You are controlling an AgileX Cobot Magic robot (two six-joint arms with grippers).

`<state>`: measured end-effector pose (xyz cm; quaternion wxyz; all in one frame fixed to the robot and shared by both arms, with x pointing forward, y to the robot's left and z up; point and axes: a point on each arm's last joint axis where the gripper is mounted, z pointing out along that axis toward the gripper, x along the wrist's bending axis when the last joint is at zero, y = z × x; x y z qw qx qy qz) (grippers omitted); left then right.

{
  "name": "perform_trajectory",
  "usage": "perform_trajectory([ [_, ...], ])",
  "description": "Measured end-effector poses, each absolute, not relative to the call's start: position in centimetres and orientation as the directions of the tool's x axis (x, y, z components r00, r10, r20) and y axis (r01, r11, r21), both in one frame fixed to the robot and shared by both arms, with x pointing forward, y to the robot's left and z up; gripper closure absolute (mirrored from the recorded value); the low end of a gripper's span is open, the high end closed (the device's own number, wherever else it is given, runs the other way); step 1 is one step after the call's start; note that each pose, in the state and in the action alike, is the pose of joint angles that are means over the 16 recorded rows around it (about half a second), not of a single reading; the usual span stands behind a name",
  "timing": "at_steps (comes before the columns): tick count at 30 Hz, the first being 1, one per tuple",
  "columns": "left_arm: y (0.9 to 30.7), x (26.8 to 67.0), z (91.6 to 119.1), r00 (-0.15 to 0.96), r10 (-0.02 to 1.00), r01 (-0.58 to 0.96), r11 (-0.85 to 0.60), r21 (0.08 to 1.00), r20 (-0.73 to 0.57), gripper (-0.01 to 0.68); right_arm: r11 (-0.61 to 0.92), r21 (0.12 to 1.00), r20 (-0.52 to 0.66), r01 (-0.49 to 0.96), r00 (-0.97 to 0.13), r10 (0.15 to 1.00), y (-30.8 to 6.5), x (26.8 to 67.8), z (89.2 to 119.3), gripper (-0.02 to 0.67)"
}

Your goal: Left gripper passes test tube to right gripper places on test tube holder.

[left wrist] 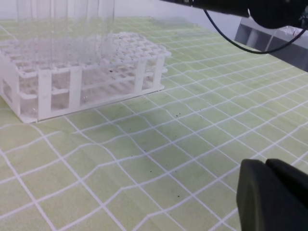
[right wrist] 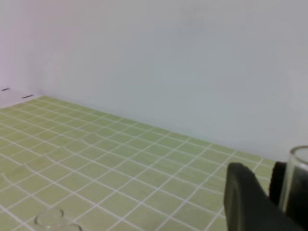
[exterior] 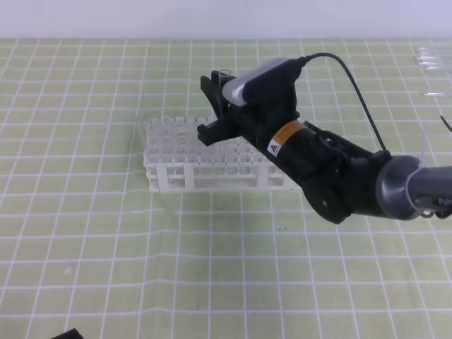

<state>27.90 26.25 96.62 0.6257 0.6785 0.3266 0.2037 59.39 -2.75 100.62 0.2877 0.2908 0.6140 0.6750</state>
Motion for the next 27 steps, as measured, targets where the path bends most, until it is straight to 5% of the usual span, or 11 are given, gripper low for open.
perform_trajectory([
  [27,26.25,27.9,96.62,0.704,0.698,0.188,-0.004,0.982,-0.132,0.675,-0.078,0.997,0.045,-0.019,-0.679,0.733,-2.16,58.34,99.87,0.564],
])
